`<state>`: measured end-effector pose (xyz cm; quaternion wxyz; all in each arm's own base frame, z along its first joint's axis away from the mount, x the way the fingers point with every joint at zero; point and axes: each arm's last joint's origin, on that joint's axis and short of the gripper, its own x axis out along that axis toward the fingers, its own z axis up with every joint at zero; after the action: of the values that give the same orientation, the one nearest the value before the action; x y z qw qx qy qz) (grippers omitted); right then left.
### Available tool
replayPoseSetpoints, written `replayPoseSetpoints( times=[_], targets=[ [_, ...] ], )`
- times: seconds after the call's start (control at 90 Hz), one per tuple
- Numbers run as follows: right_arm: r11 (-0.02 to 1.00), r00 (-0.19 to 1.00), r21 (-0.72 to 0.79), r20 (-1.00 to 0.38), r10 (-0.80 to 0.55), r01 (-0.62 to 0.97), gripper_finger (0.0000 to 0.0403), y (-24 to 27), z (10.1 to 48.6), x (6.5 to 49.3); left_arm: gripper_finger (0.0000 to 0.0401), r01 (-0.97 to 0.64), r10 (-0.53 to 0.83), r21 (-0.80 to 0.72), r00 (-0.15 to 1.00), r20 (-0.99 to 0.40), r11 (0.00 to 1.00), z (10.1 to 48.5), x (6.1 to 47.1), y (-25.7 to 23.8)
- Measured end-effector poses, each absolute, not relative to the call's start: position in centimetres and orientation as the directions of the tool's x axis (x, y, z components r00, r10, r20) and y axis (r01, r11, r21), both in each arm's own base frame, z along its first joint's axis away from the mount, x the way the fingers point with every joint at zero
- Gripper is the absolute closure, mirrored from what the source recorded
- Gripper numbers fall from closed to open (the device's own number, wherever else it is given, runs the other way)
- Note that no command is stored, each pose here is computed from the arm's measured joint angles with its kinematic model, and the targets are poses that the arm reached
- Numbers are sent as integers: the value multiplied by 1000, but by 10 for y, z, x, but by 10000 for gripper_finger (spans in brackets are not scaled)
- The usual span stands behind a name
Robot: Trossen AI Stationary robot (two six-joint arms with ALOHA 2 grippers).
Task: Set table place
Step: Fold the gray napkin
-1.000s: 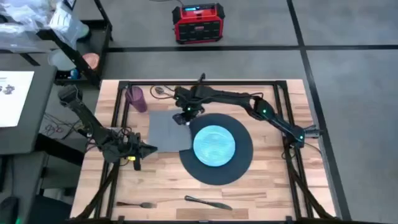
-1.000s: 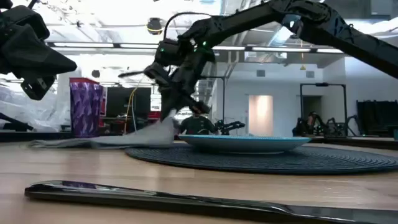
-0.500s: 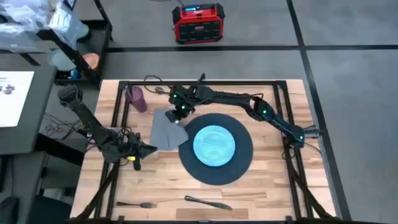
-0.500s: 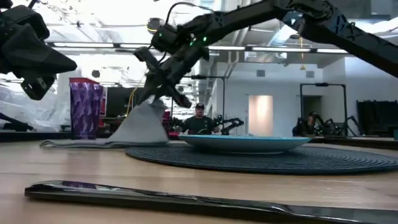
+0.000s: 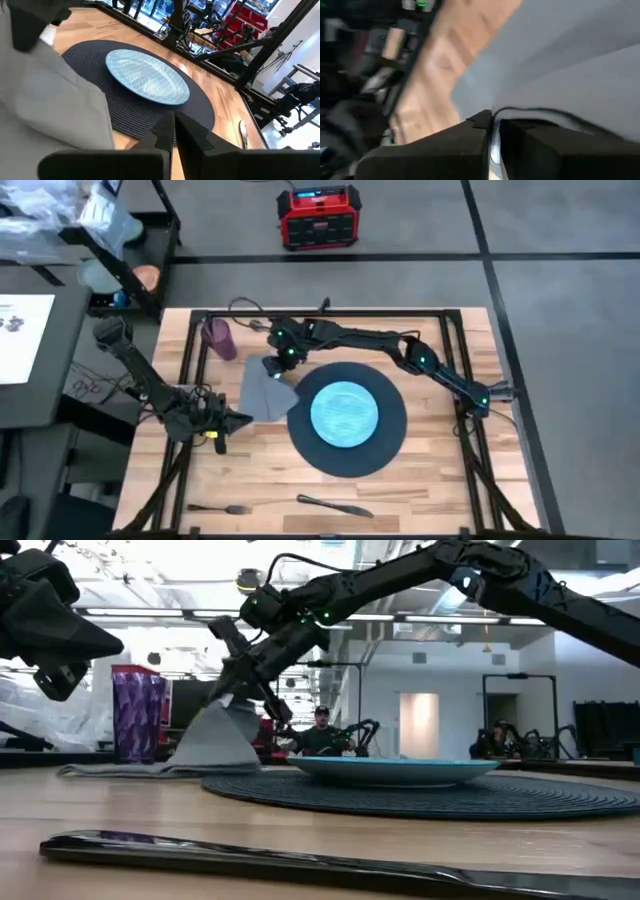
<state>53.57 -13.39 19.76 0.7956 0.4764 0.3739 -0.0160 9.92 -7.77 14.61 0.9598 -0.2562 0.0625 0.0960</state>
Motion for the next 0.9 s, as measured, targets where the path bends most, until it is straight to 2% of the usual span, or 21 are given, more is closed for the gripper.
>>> replayPoseSetpoints(
  times=[0.3,0.456,0.578,0.733,0.9],
  targets=[
    [544,750,765,-573,331,344,339,-137,200,539,401,-217,153,-481,974,-169,849,146,99,-78],
    [551,750,762,-573,330,340,333,-137,200,539,401,-265,206,-508,964,-170,820,145,101,-74],
    [561,749,758,-574,331,333,344,-137,200,539,401,-312,255,-519,950,-180,796,143,104,-69],
    [608,736,731,-588,334,309,394,-136,198,537,401,-367,301,-542,930,-210,756,139,105,-63],
    [636,696,700,-632,339,326,402,-136,194,533,401,-389,311,-548,921,-233,740,135,104,-62]
  ],
)
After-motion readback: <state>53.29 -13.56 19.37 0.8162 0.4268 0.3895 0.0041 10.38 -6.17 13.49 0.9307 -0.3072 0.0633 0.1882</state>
